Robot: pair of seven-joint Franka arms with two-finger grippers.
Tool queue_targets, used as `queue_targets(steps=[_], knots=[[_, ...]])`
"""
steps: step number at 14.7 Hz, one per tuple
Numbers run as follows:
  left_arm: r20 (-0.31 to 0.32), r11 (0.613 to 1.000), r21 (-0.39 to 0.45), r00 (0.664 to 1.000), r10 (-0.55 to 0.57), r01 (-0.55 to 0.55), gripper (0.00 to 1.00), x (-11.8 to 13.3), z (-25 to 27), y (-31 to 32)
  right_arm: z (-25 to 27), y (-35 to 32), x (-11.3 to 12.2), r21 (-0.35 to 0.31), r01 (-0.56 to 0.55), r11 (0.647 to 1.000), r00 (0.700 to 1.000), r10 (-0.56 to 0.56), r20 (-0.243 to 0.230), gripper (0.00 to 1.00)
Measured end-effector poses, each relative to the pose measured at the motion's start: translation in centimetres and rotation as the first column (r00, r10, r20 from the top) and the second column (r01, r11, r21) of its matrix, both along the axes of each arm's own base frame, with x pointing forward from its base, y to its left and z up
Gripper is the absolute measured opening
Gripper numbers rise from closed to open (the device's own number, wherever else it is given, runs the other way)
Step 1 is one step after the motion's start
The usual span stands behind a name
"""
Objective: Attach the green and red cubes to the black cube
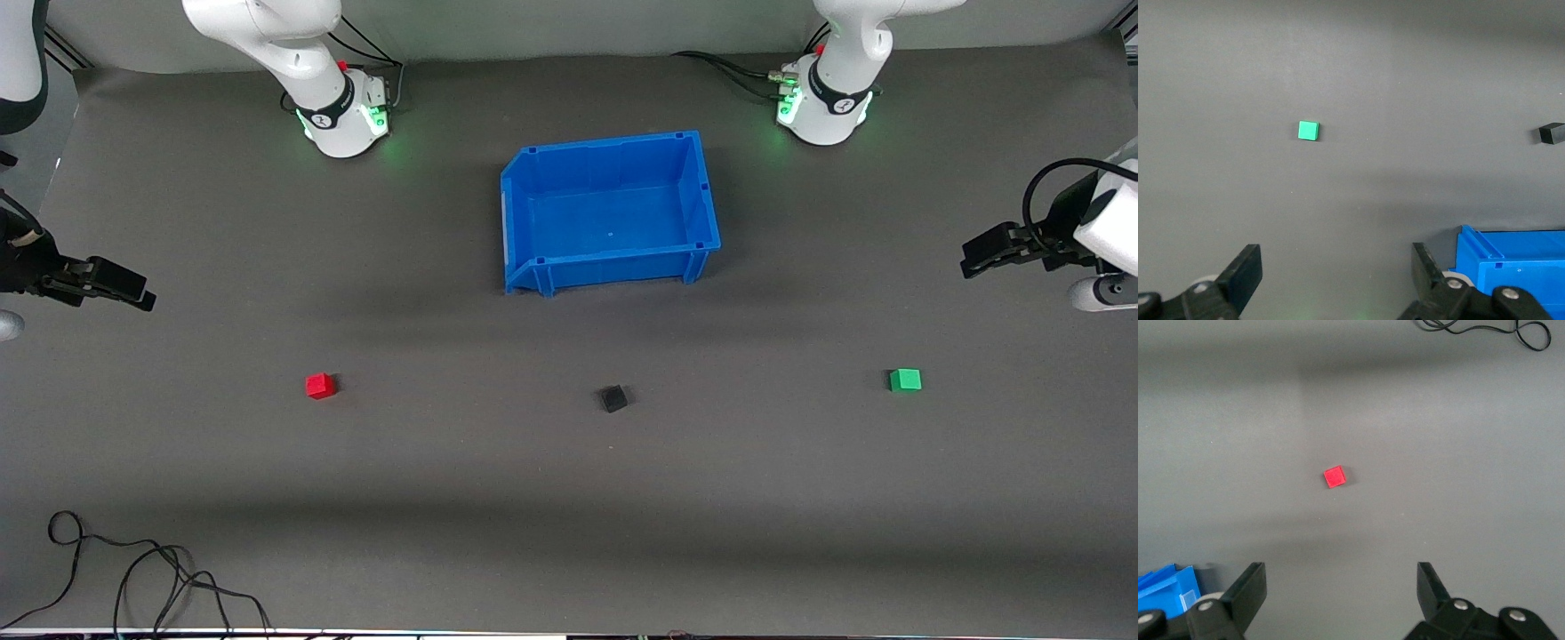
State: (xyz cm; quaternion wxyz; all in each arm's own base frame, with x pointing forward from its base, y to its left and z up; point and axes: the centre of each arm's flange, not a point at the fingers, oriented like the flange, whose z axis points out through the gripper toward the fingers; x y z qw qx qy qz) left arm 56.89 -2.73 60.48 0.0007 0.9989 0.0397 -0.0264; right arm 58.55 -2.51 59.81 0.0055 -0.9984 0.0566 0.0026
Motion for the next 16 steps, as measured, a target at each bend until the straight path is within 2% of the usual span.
queue_targets(steps=[3, 10, 12, 13, 14, 16], knots=[[-0.005, 1.0, -0.026, 1.0, 0.008, -0.008, 1.0, 0.1, -0.2, -0.1, 0.0, 0.0, 0.0, 0.0, 0.0, 1.0, 1.0, 0.0, 0.0, 1.0], [-0.038, 0.999, -0.028, 0.999, 0.024, -0.025, 1.0, 0.9, -2.0, 0.7, 0.0, 0.0, 0.0, 0.0, 0.009, 1.0, 1.0, -0.009, 0.001, 1.0], [-0.061, 0.998, -0.028, 0.997, 0.053, -0.055, 1.0, 2.1, -4.4, 2.4, 0.2, -0.3, 0.0, 0.002, 0.101, 0.995, 0.995, -0.101, 0.003, 1.0], [-0.063, 0.997, -0.031, 0.995, 0.071, -0.073, 0.97, 2.9, -5.9, 3.5, 0.3, -0.4, 0.0, 0.008, 0.199, 0.98, 0.98, -0.199, 0.004, 1.0], [-0.062, 0.996, -0.033, 0.994, 0.086, -0.088, 0.97, 3.6, -7.5, 4.4, 0.4, -0.3, 0.1, 0.016, 0.313, 0.95, 0.95, -0.313, 0.004, 1.0], [-0.049, 0.994, -0.036, 0.994, 0.101, -0.103, 0.93, 4.7, -11.3, 5.3, 0.6, 0.1, 0.2, 0.049, 0.526, 0.849, 0.851, -0.526, -0.009, 1.0]])
